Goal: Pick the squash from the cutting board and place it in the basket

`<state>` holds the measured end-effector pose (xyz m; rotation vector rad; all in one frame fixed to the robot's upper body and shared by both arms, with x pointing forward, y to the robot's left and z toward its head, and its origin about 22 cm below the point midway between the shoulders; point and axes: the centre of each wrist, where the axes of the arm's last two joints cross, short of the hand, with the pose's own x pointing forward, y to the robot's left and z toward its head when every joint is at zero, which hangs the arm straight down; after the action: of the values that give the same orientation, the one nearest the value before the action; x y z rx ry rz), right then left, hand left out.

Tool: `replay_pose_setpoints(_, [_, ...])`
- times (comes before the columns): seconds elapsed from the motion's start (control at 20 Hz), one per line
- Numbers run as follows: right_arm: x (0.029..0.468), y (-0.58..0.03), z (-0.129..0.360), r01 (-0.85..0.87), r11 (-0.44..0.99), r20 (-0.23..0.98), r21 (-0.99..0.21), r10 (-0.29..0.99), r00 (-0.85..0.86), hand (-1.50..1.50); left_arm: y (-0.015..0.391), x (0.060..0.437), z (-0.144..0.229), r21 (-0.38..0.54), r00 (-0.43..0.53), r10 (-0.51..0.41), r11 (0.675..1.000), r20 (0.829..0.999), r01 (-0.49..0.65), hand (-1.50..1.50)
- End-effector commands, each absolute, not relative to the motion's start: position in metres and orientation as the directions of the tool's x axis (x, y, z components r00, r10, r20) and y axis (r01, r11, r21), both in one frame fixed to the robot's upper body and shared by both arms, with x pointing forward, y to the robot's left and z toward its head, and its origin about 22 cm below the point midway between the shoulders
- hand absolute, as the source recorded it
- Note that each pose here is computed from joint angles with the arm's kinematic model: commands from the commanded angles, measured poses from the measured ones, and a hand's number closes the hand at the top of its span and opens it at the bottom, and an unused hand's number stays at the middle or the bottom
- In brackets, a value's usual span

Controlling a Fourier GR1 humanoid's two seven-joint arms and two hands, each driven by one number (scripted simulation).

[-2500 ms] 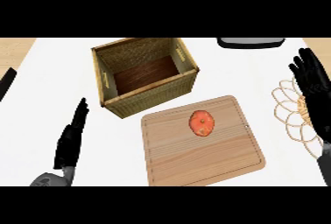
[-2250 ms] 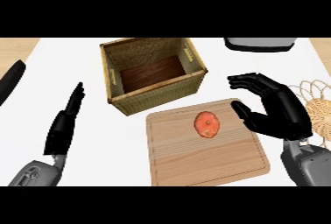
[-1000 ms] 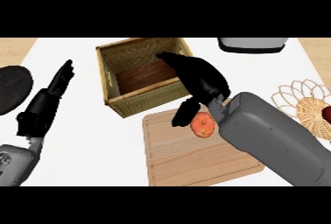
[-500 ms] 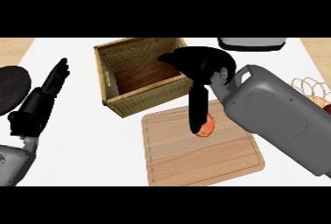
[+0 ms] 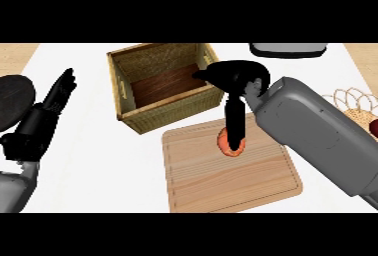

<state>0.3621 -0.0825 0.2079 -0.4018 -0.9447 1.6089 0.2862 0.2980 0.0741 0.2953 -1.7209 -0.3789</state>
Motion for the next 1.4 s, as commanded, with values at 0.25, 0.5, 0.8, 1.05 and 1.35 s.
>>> replay_pose_setpoints(0.25, [0.363,-0.071,0.152,-0.714,-0.115,0.111,-0.69,0.959,-0.262,-1.5,0.286,0.294,0.073,0.403,-0.177,-0.396,0.915,0.901,0.006,0.0])
replay_pose_setpoints(0.5, [0.36,-0.088,0.118,-0.713,-0.15,0.07,-0.685,0.961,-0.269,-1.5,0.291,0.295,0.096,0.4,-0.199,-0.391,0.917,0.899,0.006,0.0])
replay_pose_setpoints(0.8, [0.36,-0.109,0.107,-0.7,-0.124,0.089,-0.703,0.962,-0.259,-1.5,0.29,0.294,0.068,0.401,-0.171,-0.394,0.916,0.903,0.009,0.0])
replay_pose_setpoints(1.05, [0.357,-0.12,0.083,-0.686,-0.121,0.089,-0.717,0.961,-0.263,-1.5,0.298,0.294,0.086,0.398,-0.184,-0.392,0.917,0.902,0.0,0.0])
replay_pose_setpoints(1.35, [0.363,-0.111,0.087,-0.666,-0.105,0.099,-0.738,0.96,-0.26,-1.5,0.292,0.287,0.08,0.41,-0.194,-0.399,0.912,0.896,0.016,0.0])
